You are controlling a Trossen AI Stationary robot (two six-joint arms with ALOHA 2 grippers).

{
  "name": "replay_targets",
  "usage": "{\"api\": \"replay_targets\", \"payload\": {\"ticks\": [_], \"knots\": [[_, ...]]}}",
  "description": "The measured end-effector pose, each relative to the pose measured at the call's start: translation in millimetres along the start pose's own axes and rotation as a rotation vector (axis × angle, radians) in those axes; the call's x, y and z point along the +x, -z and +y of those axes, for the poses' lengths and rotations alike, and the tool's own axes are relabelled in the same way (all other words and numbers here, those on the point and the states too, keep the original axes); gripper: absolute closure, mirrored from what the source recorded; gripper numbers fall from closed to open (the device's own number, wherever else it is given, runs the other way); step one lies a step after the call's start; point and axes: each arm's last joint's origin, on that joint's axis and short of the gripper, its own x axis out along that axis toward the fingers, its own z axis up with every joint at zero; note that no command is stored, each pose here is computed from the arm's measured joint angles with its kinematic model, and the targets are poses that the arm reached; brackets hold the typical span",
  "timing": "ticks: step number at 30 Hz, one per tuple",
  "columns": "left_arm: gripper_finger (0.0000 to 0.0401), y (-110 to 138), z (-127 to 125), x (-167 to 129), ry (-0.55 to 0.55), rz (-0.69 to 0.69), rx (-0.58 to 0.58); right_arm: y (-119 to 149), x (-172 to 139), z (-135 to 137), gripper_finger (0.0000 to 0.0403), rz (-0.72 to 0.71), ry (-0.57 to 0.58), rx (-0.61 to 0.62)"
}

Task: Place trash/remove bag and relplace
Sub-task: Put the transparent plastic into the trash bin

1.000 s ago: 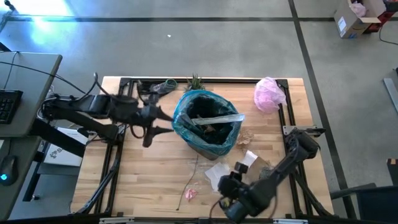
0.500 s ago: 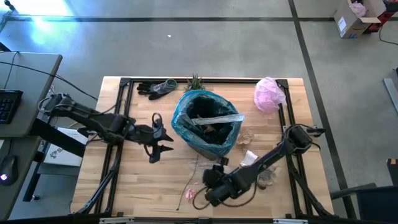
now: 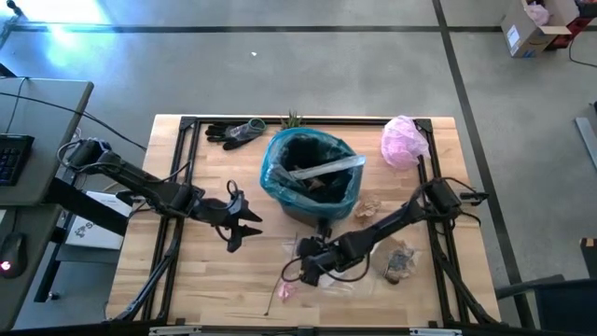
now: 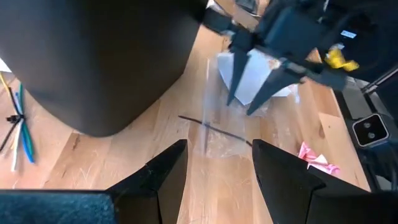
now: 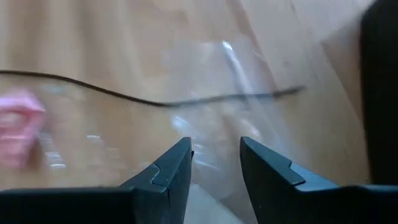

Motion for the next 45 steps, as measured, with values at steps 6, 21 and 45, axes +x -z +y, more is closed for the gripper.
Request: {"api": "replay_targets", "payload": {"ticks": [6, 21, 45], "knots": [[0.0236, 1.0, -2.1, -0.8, -0.010, -0.008, 0.009, 7.0, 12.5, -14.4, 0.0280, -0.023, 0.017, 0.030], [0.0236, -1.9, -3.3, -0.8, -0.005, -0.043, -0.001, 15.6, 20.9, -24.5, 0.0372, -0.007, -0.036, 0.074], [0.0236, -3.4, -3.5, -0.9, -0.011, -0.063, -0.005, -53.9, -33.7, 18.8, 0.0403, -0.112, -0.019, -0.179]]}}
